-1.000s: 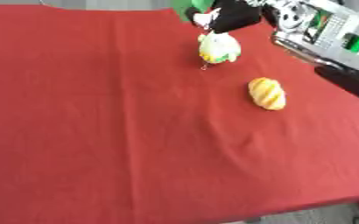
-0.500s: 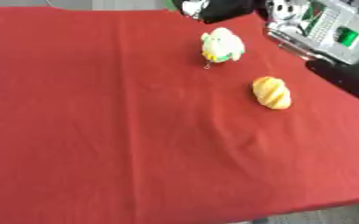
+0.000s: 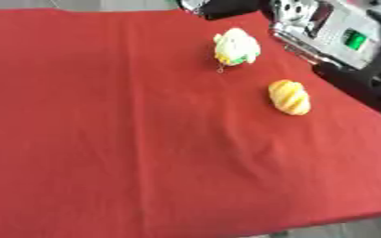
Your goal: Pick up the objects with one hand, pass them to the other hand, and then place them into the box on the other side of the table.
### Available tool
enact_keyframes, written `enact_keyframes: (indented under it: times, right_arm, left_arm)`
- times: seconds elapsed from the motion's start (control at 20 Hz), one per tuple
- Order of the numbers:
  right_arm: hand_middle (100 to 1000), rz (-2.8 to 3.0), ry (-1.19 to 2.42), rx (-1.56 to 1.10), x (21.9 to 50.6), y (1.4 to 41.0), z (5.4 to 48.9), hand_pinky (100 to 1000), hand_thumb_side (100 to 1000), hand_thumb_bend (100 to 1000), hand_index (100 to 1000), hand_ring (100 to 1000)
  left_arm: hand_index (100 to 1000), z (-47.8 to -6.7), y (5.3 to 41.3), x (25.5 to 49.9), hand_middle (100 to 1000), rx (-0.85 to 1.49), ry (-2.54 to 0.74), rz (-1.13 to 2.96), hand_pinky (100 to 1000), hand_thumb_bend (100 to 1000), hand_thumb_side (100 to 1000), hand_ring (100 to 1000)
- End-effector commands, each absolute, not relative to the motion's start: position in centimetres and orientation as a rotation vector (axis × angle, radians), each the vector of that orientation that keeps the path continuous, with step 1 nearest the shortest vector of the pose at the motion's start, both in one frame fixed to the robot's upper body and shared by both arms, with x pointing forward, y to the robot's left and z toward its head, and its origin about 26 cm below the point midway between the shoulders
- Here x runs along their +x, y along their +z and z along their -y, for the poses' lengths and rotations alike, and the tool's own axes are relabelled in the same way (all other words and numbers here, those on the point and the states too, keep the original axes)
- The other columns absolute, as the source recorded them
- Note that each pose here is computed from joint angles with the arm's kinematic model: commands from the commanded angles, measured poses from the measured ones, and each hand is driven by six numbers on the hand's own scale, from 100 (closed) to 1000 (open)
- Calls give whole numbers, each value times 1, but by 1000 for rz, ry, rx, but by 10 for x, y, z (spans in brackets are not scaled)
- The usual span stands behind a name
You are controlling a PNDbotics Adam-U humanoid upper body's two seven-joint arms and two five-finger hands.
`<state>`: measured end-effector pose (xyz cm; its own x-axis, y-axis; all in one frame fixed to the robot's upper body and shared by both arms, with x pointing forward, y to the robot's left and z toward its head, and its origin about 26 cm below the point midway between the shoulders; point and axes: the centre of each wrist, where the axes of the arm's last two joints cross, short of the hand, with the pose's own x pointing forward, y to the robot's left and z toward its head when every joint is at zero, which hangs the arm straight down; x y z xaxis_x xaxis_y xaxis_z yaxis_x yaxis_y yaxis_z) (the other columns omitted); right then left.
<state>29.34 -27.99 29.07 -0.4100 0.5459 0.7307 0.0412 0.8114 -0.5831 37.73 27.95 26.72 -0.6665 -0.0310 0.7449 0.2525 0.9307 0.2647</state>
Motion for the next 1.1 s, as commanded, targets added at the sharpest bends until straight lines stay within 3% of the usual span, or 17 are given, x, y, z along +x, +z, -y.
enact_keyframes:
  times: [0.05,0.55,1.1]
  right_arm:
    - [360,1946,590,-446,293,291,279,640,100,100,570,508]
    - [351,1905,601,-372,294,268,271,633,100,100,562,499]
    - [355,1927,648,-395,295,265,261,639,100,100,564,504]
  left_arm:
    - [703,-286,287,373,744,-116,-492,2300,1000,100,566,798]
    - [707,-283,318,373,747,-54,-643,2308,1000,100,565,799]
    - [715,-254,352,378,752,-26,-862,2293,985,100,518,802]
